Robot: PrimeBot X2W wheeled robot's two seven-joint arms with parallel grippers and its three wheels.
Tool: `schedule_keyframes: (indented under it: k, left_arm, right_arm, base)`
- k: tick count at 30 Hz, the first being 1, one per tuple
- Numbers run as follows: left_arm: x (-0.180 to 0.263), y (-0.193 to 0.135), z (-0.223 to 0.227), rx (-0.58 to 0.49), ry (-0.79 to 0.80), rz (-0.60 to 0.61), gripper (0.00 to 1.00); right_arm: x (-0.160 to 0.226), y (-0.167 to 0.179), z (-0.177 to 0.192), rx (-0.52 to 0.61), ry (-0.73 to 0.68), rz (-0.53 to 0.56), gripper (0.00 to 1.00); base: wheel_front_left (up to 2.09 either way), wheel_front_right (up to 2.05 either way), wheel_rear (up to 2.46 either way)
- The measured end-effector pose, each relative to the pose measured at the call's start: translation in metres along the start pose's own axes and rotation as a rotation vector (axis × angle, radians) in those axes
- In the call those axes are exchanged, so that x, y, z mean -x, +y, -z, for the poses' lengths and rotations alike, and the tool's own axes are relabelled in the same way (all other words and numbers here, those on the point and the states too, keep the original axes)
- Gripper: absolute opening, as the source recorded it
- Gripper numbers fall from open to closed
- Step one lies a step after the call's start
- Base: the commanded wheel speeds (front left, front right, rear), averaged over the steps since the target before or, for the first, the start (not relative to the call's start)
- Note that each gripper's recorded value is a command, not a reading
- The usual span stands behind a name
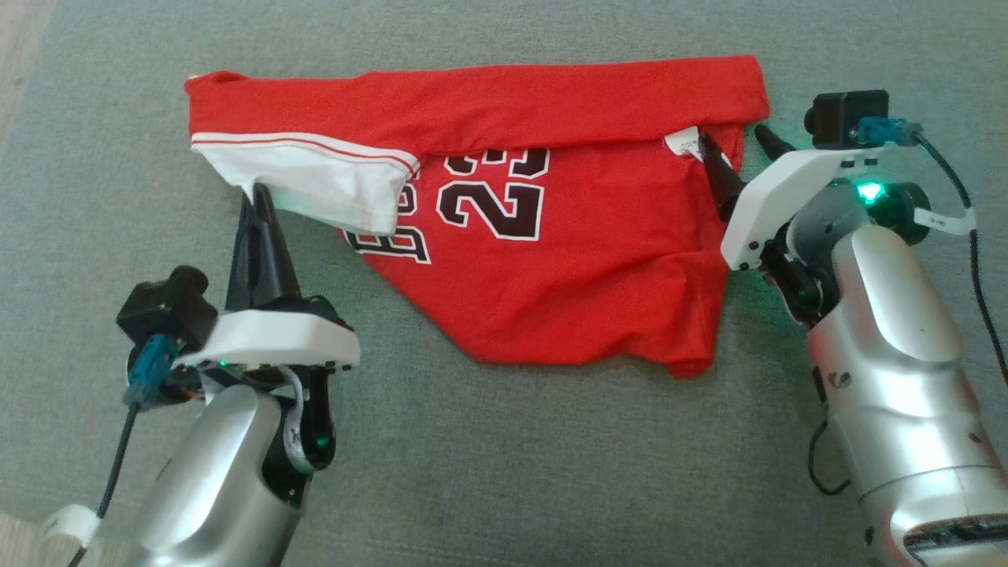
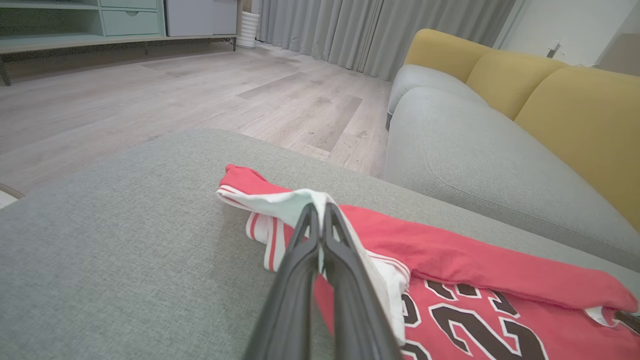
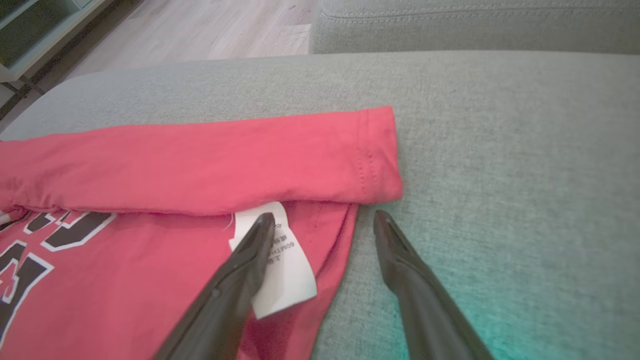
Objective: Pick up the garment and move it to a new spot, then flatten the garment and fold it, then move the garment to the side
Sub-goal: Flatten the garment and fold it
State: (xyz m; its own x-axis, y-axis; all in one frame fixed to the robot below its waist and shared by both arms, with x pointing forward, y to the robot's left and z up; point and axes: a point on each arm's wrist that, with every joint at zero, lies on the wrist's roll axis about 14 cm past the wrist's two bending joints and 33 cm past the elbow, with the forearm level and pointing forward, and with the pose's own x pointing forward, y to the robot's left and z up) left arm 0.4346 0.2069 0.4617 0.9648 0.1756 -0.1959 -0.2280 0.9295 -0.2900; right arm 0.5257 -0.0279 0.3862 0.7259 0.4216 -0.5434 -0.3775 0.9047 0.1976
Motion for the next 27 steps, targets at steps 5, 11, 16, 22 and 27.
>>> schedule_keyframes:
  k: [5,11,16,22,27]
  left_arm:
    - [0.0,0.002,0.004,-0.008,0.008,-0.004,0.0]
    - [-0.003,0.0,0.002,-0.008,0.002,0.001,0.0]
    - [-0.002,0.0,0.005,-0.01,0.009,0.001,0.0]
    - [0.0,-0.001,0.008,-0.018,0.017,0.005,0.0]
    - [0.0,-0.004,0.004,-0.015,0.003,0.012,0.0]
  right_arm:
    - [-0.008,0.006,0.007,-0.027,0.031,-0.023,1.0]
    - [-0.017,0.003,-0.009,-0.038,-0.004,-0.025,1.0]
    - [-0.024,0.001,-0.009,-0.046,0.0,-0.023,1.0]
    - [-0.032,0.001,-0.011,-0.051,-0.003,-0.019,0.55]
    - [-0.032,-0.003,-0.024,-0.038,-0.052,-0.007,0.0]
  base:
    - [0.0,0.0,0.0]
    - [0.0,0.0,0.0]
    - [0.0,0.0,0.0]
    - [0.0,0.0,0.0]
    - [0.0,0.0,0.0]
